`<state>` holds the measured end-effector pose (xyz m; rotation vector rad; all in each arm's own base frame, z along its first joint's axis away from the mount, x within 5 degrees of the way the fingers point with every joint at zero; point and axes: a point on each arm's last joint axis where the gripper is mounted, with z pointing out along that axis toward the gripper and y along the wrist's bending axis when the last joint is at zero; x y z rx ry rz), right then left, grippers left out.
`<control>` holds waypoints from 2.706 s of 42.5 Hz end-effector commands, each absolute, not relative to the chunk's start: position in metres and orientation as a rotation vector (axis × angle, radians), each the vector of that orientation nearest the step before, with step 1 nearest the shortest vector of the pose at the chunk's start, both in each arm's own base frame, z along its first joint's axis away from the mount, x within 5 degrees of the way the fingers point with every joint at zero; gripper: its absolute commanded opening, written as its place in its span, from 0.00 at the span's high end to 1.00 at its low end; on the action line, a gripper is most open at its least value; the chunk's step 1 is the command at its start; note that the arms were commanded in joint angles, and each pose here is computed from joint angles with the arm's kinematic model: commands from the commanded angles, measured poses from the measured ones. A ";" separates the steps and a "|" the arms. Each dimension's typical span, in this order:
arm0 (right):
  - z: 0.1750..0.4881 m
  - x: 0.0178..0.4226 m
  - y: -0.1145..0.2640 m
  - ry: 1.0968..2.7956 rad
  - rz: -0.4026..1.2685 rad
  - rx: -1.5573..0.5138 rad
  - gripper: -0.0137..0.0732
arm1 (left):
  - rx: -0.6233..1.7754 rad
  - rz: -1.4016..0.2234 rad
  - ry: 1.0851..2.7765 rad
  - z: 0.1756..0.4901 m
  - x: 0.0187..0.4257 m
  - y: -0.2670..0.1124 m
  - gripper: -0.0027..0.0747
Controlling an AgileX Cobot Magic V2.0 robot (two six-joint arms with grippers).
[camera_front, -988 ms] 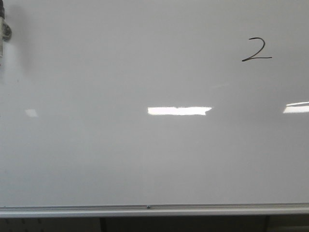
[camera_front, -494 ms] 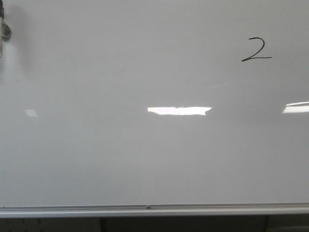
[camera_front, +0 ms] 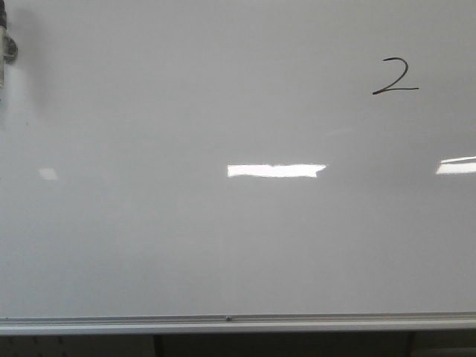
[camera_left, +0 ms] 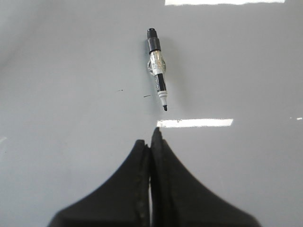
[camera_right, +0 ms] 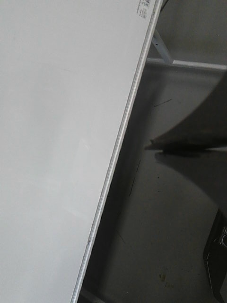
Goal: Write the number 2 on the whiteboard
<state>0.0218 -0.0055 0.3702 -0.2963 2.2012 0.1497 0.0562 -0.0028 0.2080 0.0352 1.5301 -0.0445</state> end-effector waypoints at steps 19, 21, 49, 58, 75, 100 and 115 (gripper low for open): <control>0.378 0.015 -0.015 2.059 0.052 -0.203 0.92 | 0.032 -0.060 1.463 0.204 0.055 -0.003 0.99; 0.378 0.014 -0.010 1.993 0.082 -0.215 0.92 | 0.032 -0.060 1.465 0.204 0.055 -0.003 0.99; 0.250 0.049 -0.001 1.500 -0.088 -0.044 0.92 | 0.032 -0.060 1.465 0.204 0.055 -0.003 0.99; 0.215 0.053 -0.002 1.448 -0.090 -0.034 0.92 | 0.032 -0.060 1.465 0.204 0.055 -0.003 0.99; 0.210 0.054 -0.002 1.448 -0.096 -0.025 0.92 | 0.032 -0.060 1.465 0.204 0.055 -0.003 0.99; 0.214 0.054 -0.002 1.405 -0.038 0.028 0.92 | 0.032 -0.060 1.465 0.204 0.055 -0.003 0.99; 0.213 0.054 -0.001 1.413 -0.006 0.018 0.92 | 0.032 -0.060 1.465 0.204 0.055 -0.003 0.99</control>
